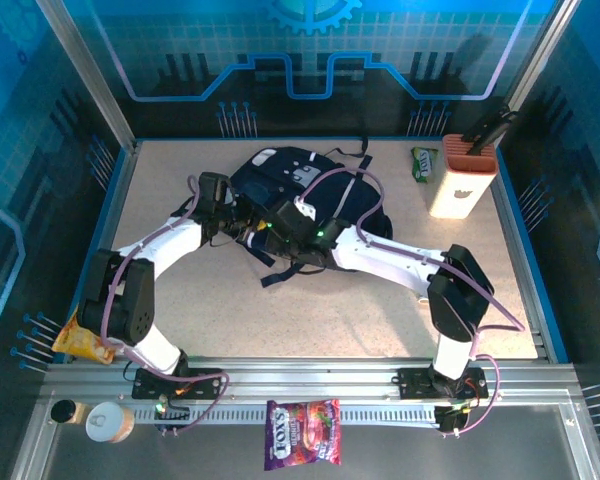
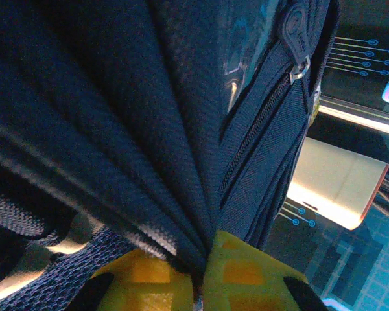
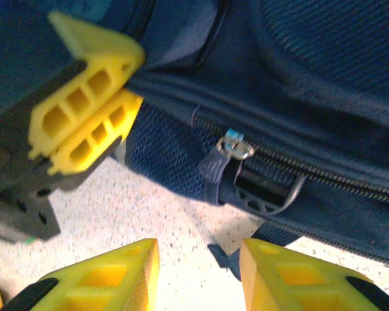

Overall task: Pack the student bag
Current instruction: Zip the student bag at the top-center of the table.

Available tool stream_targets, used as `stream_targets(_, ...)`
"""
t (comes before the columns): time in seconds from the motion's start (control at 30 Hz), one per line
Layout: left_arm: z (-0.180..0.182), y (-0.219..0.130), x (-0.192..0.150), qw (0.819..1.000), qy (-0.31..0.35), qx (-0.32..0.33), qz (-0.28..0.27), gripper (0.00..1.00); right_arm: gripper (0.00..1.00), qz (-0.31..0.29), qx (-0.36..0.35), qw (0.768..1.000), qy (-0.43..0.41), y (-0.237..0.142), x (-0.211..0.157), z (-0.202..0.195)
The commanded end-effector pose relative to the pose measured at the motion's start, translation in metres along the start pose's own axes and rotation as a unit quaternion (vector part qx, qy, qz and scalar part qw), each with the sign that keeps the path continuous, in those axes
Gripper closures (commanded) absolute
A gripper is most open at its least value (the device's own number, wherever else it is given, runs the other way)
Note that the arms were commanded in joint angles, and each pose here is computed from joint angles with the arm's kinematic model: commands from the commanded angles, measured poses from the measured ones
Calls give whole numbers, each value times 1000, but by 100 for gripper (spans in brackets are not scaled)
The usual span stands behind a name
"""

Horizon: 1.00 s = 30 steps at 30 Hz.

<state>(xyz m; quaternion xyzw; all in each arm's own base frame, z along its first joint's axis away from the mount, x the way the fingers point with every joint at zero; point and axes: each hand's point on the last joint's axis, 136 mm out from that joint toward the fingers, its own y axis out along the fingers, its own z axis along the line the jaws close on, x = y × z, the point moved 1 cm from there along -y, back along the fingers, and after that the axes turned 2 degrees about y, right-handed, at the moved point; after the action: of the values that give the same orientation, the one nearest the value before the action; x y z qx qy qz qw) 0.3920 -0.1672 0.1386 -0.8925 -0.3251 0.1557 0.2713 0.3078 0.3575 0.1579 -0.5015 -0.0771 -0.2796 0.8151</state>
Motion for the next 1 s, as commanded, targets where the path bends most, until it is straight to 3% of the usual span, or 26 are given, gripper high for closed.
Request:
stream_targets(0.0,-23,-8,-21,998,30,-42,35,100,63,-37,-20,999,33,6,14,-1)
stream_targets(0.57,-26,-7,-30,997,34,-46,47,100,64,-75,-77,994,27,32,33,-16)
stream_targets(0.97,-28,-9,-28,997,40,-45,40,100,78,-72,-107,992,7,33,42,-34)
